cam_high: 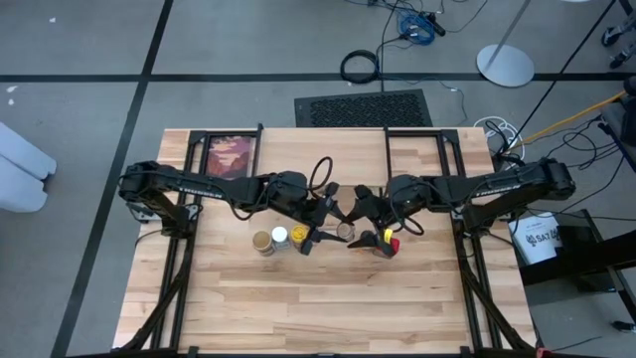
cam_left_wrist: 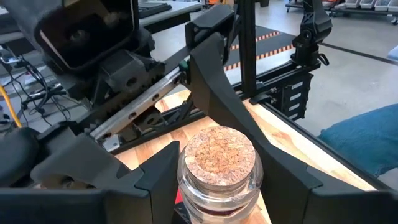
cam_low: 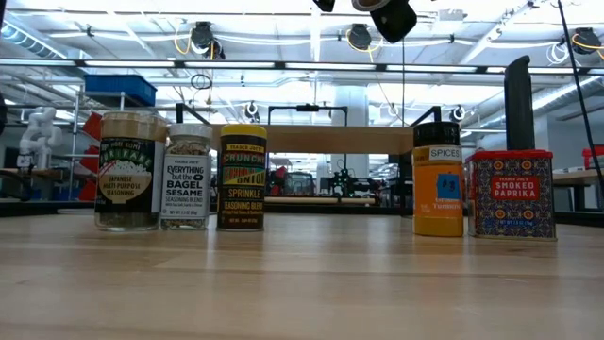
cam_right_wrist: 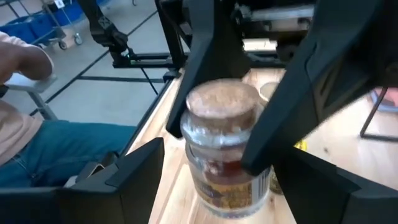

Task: Shelf spices
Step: Remove the brown seasoning bottle from the shelf

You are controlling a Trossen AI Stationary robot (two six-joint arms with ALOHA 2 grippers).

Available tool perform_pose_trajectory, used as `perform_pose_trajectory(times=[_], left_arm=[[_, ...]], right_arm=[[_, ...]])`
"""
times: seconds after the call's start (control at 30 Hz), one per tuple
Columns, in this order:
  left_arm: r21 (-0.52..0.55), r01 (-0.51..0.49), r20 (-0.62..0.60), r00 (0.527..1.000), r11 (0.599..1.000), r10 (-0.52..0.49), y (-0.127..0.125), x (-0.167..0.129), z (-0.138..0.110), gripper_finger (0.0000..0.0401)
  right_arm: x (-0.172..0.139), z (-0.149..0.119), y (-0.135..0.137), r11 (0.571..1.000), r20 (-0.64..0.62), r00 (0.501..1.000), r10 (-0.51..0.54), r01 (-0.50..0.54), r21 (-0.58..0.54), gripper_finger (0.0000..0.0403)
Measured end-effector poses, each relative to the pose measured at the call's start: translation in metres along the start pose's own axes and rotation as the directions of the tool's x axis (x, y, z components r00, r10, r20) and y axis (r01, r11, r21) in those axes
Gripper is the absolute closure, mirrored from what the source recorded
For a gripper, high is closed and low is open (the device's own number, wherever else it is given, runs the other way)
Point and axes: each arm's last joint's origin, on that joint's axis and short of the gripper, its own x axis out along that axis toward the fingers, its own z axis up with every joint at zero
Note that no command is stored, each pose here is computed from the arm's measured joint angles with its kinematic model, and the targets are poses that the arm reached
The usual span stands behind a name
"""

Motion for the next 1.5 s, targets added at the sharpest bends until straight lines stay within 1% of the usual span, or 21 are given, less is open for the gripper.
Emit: perform_pose_trajectory(times=[0.13,0.23,0.63,0.7,0.83,0.93,1.03,1.17,1.23,1.33,1.5], left_arm=[[0.002,0.000,-0.001,1.000,1.000,0.000,0.000,0.000,0.000,0.0209],[0.002,0.000,0.000,1.000,1.000,0.000,0.000,0.000,0.000,0.0209],[-0.002,0.004,0.002,1.000,1.000,-0.004,0.000,0.000,0.000,0.0209],[-0.001,0.003,0.004,1.000,1.000,-0.003,0.000,0.000,0.000,0.0209],[-0.002,0.000,0.006,1.000,1.000,0.000,0.001,0.000,0.000,0.0207],[0.002,-0.028,0.010,1.000,1.000,0.028,0.001,0.000,0.001,0.0191],[0.009,-0.065,0.022,0.998,0.998,0.065,0.003,0.000,0.003,0.0158],[0.017,-0.085,0.045,0.995,0.996,0.084,0.004,0.000,0.005,0.0108],[0.021,-0.091,0.059,0.994,0.996,0.089,0.005,0.000,0.007,0.0090],[0.026,-0.110,0.086,0.991,0.994,0.107,0.006,-0.002,0.011,0.0078],[0.033,-0.127,0.112,0.986,0.991,0.123,0.004,-0.013,0.022,0.0075]], right_arm=[[0.000,0.000,0.000,1.000,0.002,1.000,0.002,-0.002,-0.012,0.0123],[0.000,0.000,0.000,1.000,0.002,1.000,0.003,-0.003,-0.020,0.0135],[0.000,0.000,0.000,0.998,0.000,1.000,0.002,-0.002,-0.062,0.0226],[0.000,0.000,0.000,0.998,0.000,1.000,0.002,-0.002,-0.070,0.0233],[0.000,0.000,0.000,0.997,0.000,1.000,0.001,-0.001,-0.073,0.0232],[0.000,0.000,0.000,0.997,0.000,1.000,0.001,-0.001,-0.074,0.0231],[0.000,0.000,0.000,0.997,0.004,1.000,-0.007,0.007,-0.080,0.0232],[0.000,0.001,0.000,0.997,0.006,1.000,-0.008,0.008,-0.083,0.0231],[0.000,0.001,0.000,0.997,0.005,1.000,-0.008,0.008,-0.083,0.0231],[-0.001,0.000,-0.002,0.997,0.001,1.000,-0.012,0.012,-0.079,0.0231],[-0.001,0.000,-0.004,0.997,-0.002,1.000,-0.015,0.015,-0.079,0.0231]])
